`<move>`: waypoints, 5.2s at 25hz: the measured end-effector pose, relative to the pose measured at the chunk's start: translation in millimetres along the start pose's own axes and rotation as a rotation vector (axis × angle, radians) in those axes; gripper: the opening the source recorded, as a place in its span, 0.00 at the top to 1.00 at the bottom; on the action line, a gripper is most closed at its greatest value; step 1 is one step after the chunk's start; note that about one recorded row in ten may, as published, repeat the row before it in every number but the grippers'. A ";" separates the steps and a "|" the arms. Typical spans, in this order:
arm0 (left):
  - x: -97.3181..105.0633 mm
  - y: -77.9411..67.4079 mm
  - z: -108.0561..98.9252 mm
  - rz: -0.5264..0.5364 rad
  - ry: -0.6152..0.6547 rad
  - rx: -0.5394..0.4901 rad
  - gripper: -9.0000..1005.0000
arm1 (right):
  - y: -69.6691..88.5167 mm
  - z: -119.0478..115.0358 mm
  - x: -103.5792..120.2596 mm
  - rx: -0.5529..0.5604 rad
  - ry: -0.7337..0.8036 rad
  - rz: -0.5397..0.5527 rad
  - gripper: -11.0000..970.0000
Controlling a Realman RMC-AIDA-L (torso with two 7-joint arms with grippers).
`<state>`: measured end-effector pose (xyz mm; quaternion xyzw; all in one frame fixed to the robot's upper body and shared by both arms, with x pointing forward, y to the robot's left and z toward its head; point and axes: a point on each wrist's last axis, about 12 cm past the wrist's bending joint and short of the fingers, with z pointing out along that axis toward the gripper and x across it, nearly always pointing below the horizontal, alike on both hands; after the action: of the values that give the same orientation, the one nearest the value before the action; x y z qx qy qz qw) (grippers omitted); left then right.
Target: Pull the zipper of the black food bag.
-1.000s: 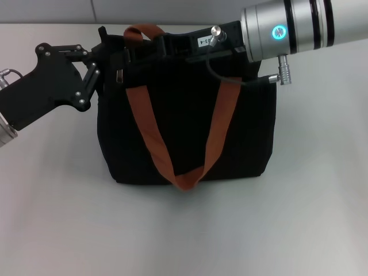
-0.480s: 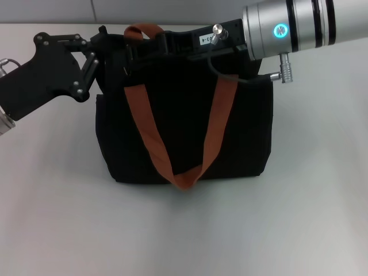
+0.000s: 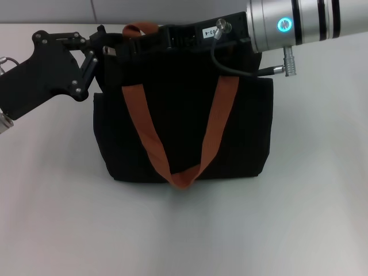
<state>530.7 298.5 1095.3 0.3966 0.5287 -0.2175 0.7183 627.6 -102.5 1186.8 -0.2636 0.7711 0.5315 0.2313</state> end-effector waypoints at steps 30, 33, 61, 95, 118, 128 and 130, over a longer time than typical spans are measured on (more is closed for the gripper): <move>0.1 -0.9 1.7 -0.005 -0.002 0.003 0.91 | 5.1 7.3 1.1 -0.007 0.040 -0.038 0.57; 0.0 -1.2 2.0 -0.005 -0.004 0.005 0.91 | 5.2 10.1 2.0 0.000 0.049 -0.043 0.57; -1.2 -2.0 1.8 -0.008 -0.017 0.005 0.90 | 6.1 17.7 0.0 0.024 0.068 -0.057 0.69; -1.5 -3.3 -1.6 -0.009 -0.020 0.007 0.88 | 8.1 21.6 -2.4 0.031 0.069 -0.071 0.91; -1.5 -3.6 -3.2 -0.009 -0.020 0.004 0.87 | 9.5 17.6 -3.2 0.035 0.068 -0.097 0.99; -0.9 -2.7 -4.1 -0.009 -0.013 -0.001 0.87 | 11.3 15.2 -3.0 0.030 0.075 -0.101 0.99; -0.8 -2.5 -4.2 -0.008 -0.012 -0.002 0.87 | 11.2 15.2 -2.8 0.031 0.077 -0.100 0.99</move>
<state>526.1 300.3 1094.7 0.3923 0.5261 -0.2224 0.7210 623.6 -84.5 1191.5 -0.3185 0.7735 0.4965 0.2319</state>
